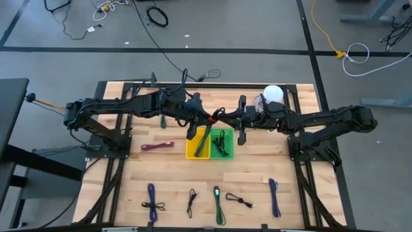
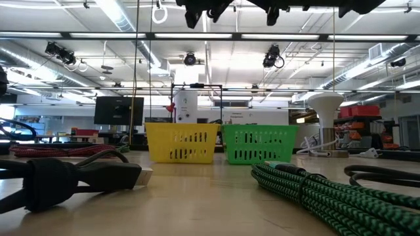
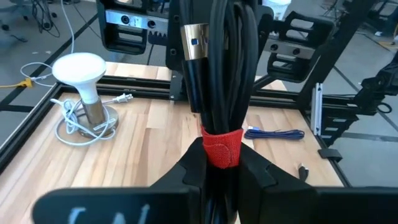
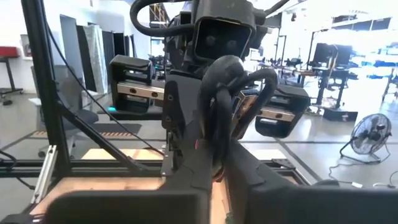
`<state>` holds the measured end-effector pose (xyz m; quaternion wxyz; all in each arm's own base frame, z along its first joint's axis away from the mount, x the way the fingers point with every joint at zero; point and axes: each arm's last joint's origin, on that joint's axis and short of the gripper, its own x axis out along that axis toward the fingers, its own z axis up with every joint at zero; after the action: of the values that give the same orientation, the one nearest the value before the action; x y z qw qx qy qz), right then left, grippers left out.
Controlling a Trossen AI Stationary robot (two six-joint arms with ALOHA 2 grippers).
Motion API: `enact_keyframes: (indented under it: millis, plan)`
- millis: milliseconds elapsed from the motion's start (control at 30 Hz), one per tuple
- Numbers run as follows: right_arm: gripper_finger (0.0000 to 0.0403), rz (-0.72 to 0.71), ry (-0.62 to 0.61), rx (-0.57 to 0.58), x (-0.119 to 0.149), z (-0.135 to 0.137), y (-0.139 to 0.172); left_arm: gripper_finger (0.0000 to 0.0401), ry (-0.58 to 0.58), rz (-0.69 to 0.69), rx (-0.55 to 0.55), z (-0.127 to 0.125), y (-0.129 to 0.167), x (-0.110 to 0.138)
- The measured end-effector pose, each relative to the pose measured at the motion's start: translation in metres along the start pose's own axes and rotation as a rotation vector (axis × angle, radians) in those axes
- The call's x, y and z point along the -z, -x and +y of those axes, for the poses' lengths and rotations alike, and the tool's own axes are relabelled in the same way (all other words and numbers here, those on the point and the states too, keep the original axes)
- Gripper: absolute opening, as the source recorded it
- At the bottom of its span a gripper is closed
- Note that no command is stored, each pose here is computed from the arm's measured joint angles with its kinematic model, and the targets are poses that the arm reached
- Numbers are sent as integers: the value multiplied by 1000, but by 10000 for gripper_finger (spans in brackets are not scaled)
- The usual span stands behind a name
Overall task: Pick & Place USB Port
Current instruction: Put the black charger cable into the green basket
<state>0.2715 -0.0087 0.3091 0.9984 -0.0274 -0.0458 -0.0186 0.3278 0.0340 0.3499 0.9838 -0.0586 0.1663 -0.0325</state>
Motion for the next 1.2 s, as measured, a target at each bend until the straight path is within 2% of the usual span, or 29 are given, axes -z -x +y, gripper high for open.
enact_keyframes:
  millis: [67, 300, 467, 600, 833, 1033, 1200]
  plan:
    - [11, 2, -11, 3, 0, 0, 0, 60, 0, 1, -1, 0, 0, 0]
    - [4, 34, -15, 13, 3, 0, 0, 147, 1, 12, -4, 2, -1, 2]
    - [4, 116, -43, 16, 8, 0, 4, 179, 22, 14, -27, 12, 2, 1]
    - [4, 173, -64, 27, 9, 0, 10, 188, 35, 10, -58, 21, 8, 0]
    - [4, 395, -179, 25, 29, 9, 16, 186, 68, 23, -132, 42, 24, -1]
    - [4, 479, -241, 24, 66, 30, 27, 186, 93, 39, -184, 58, 30, 0]
    - [4, 462, -320, 67, 96, 34, 42, 186, 112, 71, -204, 64, 33, 4]
